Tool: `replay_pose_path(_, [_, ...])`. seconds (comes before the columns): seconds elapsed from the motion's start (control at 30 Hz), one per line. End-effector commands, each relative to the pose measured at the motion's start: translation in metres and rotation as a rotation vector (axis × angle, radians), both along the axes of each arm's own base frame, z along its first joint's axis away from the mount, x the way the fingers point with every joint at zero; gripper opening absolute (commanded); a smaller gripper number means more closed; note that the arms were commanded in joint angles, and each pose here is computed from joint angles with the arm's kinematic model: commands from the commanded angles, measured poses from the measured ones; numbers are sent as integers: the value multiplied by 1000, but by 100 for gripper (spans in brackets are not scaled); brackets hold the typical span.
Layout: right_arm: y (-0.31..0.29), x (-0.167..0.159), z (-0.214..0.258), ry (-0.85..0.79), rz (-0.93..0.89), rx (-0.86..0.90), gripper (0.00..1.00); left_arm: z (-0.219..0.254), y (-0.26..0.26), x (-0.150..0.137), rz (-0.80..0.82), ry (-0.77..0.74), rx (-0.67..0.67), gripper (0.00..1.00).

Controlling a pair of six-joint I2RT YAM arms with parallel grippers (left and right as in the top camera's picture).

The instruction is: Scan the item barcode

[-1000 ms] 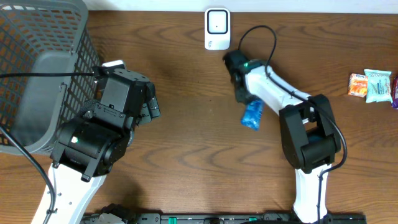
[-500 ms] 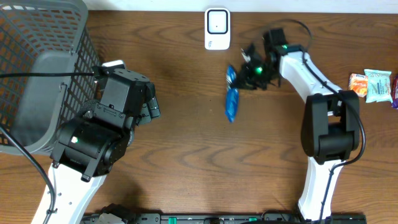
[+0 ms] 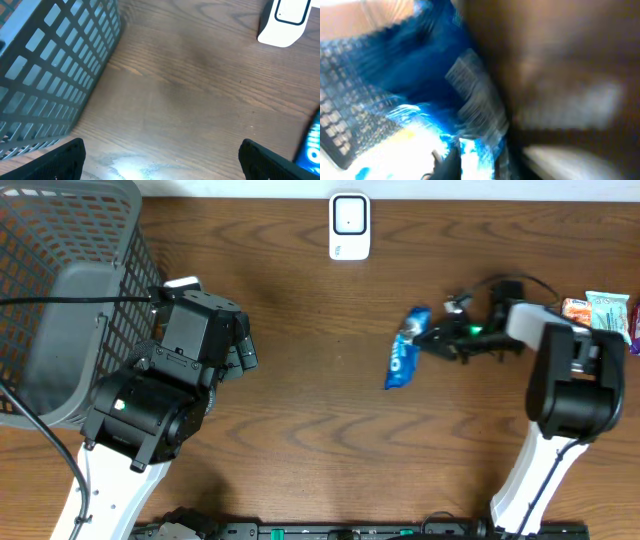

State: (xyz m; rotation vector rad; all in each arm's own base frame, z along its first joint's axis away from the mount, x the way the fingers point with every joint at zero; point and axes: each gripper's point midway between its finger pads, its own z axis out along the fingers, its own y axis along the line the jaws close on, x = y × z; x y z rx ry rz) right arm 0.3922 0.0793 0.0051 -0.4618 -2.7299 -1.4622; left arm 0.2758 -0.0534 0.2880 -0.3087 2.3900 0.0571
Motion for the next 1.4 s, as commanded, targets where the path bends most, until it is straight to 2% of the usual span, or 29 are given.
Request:
replay_pose_path(0.0, [-36,6,-2,-4,18,-169,37,2,3,1,5,-4,13,98])
replay_pose_path(0.13, [-52,9,19,18,49,-288,52,2,3,0,5,-4,14,98])
replay_pose_path(0.23, [-48,9,38,10,85,-314,50,2,3,0,5,-4,14,98])
replay_pose_path(0.33, [-32,8,52,-6,143,-315,32,2,3,1,5,-4,13,98])
replay_pose_path(0.43, [-11,6,53,-24,198,-317,3,2,3,1,5,-4,13,98])
replay_pose_path(0.47, [-4,6,53,-32,216,-319,1,2,3,1,5,-4,13,98])
replay_pose_path(0.63, [26,11,43,-76,283,-417,1,2,3,0,5,-4,14,98])
replay_pose_path(0.83, [30,8,25,-32,287,-674,1,2,3,1,5,-4,13,98])
replay_pose_path(1.07, [4,-6,17,74,246,-929,1,2,3,1,5,-4,13,98])
replay_pose_path(1.37, [-5,-15,24,113,265,-970,1,2,3,1,5,-4,13,98])
